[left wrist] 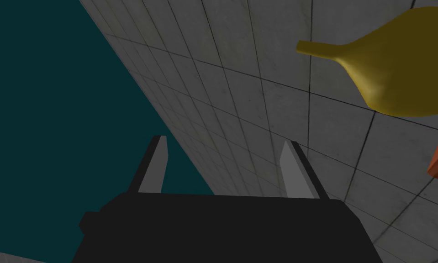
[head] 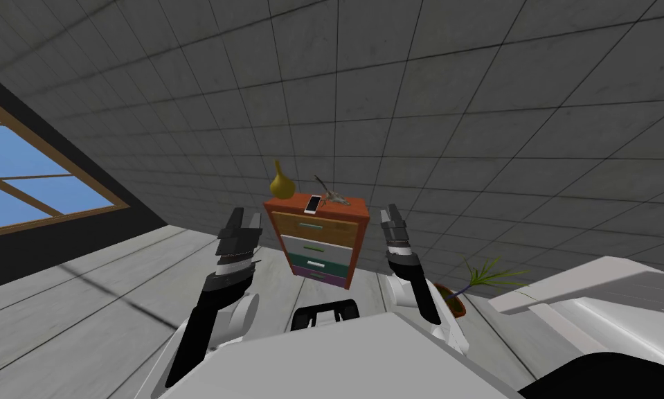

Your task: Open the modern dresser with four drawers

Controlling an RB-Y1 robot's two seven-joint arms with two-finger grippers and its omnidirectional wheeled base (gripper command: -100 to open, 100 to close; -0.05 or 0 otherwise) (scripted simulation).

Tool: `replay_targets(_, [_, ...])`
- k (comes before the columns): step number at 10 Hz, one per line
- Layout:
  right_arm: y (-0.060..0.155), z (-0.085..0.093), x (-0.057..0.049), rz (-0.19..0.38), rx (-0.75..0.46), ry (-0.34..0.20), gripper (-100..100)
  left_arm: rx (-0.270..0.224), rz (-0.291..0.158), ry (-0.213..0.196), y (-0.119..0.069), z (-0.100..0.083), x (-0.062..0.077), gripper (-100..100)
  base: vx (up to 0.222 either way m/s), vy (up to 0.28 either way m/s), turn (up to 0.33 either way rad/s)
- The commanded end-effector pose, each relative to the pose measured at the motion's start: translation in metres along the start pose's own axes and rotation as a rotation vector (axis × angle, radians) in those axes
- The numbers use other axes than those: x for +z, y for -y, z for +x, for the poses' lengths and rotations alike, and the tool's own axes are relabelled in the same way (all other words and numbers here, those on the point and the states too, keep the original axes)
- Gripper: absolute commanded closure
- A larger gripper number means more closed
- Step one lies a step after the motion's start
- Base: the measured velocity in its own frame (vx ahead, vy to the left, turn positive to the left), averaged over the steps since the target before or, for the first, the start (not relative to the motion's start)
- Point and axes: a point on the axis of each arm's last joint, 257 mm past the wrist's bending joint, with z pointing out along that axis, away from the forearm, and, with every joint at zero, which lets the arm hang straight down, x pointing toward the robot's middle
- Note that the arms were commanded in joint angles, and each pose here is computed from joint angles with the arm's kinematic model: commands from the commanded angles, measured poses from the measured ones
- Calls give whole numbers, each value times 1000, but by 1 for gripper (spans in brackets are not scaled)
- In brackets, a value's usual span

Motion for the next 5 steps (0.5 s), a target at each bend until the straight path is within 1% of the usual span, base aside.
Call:
replay_targets(1, [0,0,0,0,0,0,0,0,0,0,0,0,0,0,0,0,0])
replay_targets(2, [0,0,0,0,0,0,0,0,0,0,0,0,0,0,0,0,0])
replay_targets(3, [0,0,0,0,0,0,0,16,-22,-44,-13,7,-4,-100,13,-5,-28])
replay_targets(5, [0,0,0,1,0,0,0,28,-50,-76,-30,13,-9,-100,17,-6,-32])
